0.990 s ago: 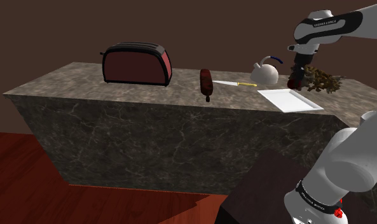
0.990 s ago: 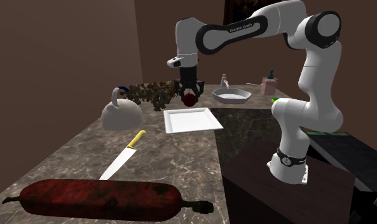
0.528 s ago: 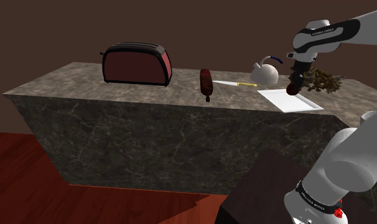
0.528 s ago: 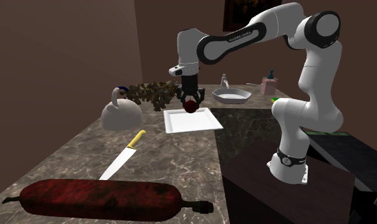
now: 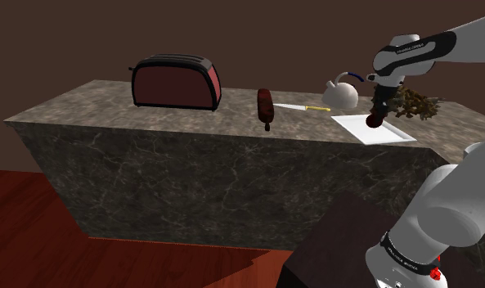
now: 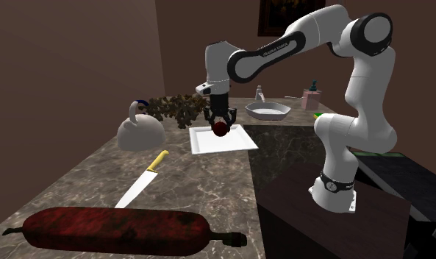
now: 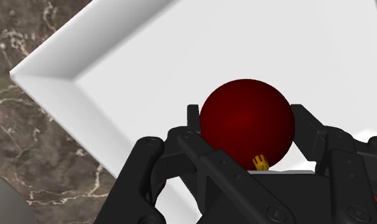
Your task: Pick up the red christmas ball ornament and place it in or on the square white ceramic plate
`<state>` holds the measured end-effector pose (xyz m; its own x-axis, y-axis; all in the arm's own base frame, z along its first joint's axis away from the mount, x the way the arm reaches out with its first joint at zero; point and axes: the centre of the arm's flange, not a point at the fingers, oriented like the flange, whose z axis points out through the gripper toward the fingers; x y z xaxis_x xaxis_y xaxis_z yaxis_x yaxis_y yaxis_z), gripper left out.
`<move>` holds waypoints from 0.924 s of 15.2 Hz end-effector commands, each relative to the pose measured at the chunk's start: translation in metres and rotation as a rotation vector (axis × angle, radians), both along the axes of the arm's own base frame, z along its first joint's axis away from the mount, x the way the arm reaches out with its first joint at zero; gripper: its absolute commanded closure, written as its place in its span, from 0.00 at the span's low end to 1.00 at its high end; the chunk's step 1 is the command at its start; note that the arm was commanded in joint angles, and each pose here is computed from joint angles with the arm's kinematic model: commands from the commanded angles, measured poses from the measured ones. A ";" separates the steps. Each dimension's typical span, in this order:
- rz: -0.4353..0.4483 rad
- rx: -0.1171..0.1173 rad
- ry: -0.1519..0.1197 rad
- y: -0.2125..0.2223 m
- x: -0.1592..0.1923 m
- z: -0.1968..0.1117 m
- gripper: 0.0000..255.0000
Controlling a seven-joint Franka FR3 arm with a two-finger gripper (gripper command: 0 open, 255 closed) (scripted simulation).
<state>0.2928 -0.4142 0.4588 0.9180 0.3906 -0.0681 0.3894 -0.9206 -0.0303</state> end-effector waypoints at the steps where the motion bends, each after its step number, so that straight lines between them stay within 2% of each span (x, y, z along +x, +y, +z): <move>1: 0.000 0.000 0.000 0.000 0.000 0.000 1.00; 4: 0.000 0.000 0.000 0.000 0.000 0.000 1.00; 5: 0.000 0.000 0.000 0.000 0.000 0.000 0.00; 10: 0.000 0.000 0.000 0.000 0.000 0.000 0.00; 14: 0.000 0.000 0.000 0.000 0.004 0.050 0.00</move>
<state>0.2983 -0.4152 0.4989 0.9179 0.3911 -0.0673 0.3900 -0.9204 -0.0287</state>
